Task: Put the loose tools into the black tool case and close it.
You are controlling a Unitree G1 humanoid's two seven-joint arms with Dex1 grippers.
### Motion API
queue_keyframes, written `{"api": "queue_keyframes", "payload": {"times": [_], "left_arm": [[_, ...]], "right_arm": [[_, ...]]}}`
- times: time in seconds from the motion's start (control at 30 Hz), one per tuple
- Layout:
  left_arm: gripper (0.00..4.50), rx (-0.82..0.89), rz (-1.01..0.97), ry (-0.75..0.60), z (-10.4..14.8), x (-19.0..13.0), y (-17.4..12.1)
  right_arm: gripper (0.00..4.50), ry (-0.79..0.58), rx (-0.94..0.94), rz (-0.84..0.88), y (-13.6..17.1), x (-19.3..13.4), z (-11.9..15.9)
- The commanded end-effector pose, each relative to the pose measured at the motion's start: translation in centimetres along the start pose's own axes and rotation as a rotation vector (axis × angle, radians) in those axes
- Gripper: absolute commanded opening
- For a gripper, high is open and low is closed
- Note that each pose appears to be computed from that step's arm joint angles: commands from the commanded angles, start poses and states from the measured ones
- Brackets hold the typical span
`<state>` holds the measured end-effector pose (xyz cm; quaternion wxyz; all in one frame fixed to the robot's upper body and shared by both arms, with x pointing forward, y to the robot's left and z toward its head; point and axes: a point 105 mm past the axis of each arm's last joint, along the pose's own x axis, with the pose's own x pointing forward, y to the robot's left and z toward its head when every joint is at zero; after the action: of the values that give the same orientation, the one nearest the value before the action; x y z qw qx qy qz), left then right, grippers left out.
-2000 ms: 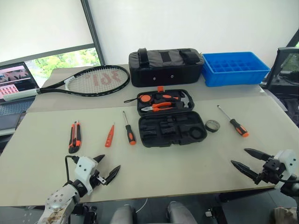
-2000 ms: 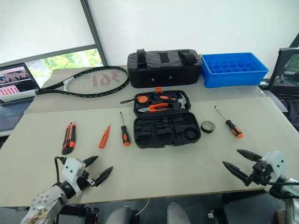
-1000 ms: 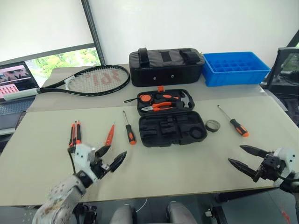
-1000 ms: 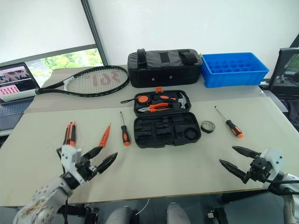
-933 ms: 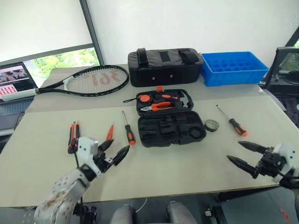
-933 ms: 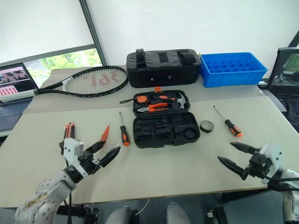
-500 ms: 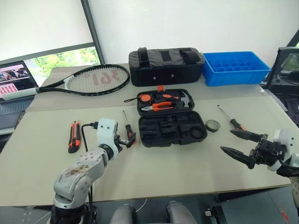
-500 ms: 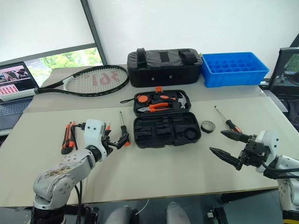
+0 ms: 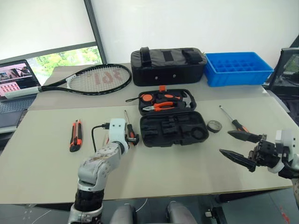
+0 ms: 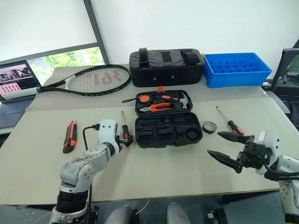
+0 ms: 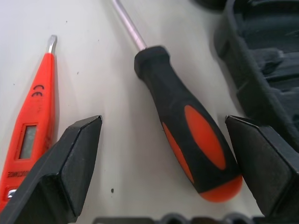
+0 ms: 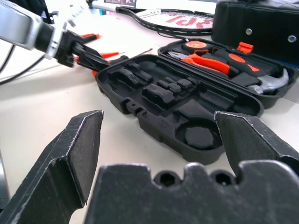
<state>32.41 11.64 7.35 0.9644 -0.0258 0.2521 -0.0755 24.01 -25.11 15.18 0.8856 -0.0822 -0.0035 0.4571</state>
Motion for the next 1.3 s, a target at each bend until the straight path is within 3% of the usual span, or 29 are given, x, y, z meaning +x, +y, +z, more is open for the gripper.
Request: {"api": "queue_keyframes", "payload": {"times": [0.03, 0.07, 0.17, 0.4, 0.47, 0.63, 0.77, 0.9, 0.97, 1.17, 1.3], "left_arm": [[4.5, 0.007, 0.015, 0.021, 0.5, 0.3, 0.1], [4.5, 0.004, 0.013, 0.036, 0.3, 0.4, 0.0], [3.86, -0.011, 0.017, 0.054, 0.3, 0.6, -0.2], [1.42, -0.022, 0.047, 0.069, 0.3, 0.5, 0.2], [0.99, -0.024, 0.055, 0.068, 0.3, 0.4, 0.4], [0.99, -0.023, 0.052, -0.02, 2.3, -0.1, 0.7], [0.99, 0.055, 0.023, -0.147, 5.4, -0.6, 0.6], [0.99, 0.202, -0.271, -0.385, 10.6, -2.1, -2.7], [0.99, 0.298, -0.417, -0.446, 11.6, -2.9, -3.9], [0.99, 0.844, -0.628, -0.451, 10.7, -2.6, -4.2], [0.99, 1.06, -0.681, -0.383, 10.4, -0.7, -3.5]], "right_arm": [[4.41, -0.033, -0.053, -0.011, -0.1, -0.4, 1.9], [4.41, -0.034, -0.054, -0.012, -0.1, -0.4, 1.9], [4.5, -0.04, -0.058, -0.016, 0.0, -0.5, 2.0], [4.5, -0.048, -0.058, -0.025, 0.2, -0.6, 2.1], [4.5, -0.049, -0.056, -0.025, 0.2, -0.6, 2.0], [4.5, -0.054, -0.049, -0.027, 0.2, -0.8, 2.0], [4.5, -0.062, -0.042, -0.039, 0.0, -1.1, 2.2], [4.5, -0.072, -0.034, -0.055, -0.1, -1.3, 2.2], [4.5, -0.074, -0.033, -0.06, -0.2, -1.4, 2.2], [4.5, -0.073, -0.037, -0.09, -0.6, -1.9, 2.2], [4.5, -0.068, -0.051, -0.118, -0.7, -2.5, 2.3]]}}
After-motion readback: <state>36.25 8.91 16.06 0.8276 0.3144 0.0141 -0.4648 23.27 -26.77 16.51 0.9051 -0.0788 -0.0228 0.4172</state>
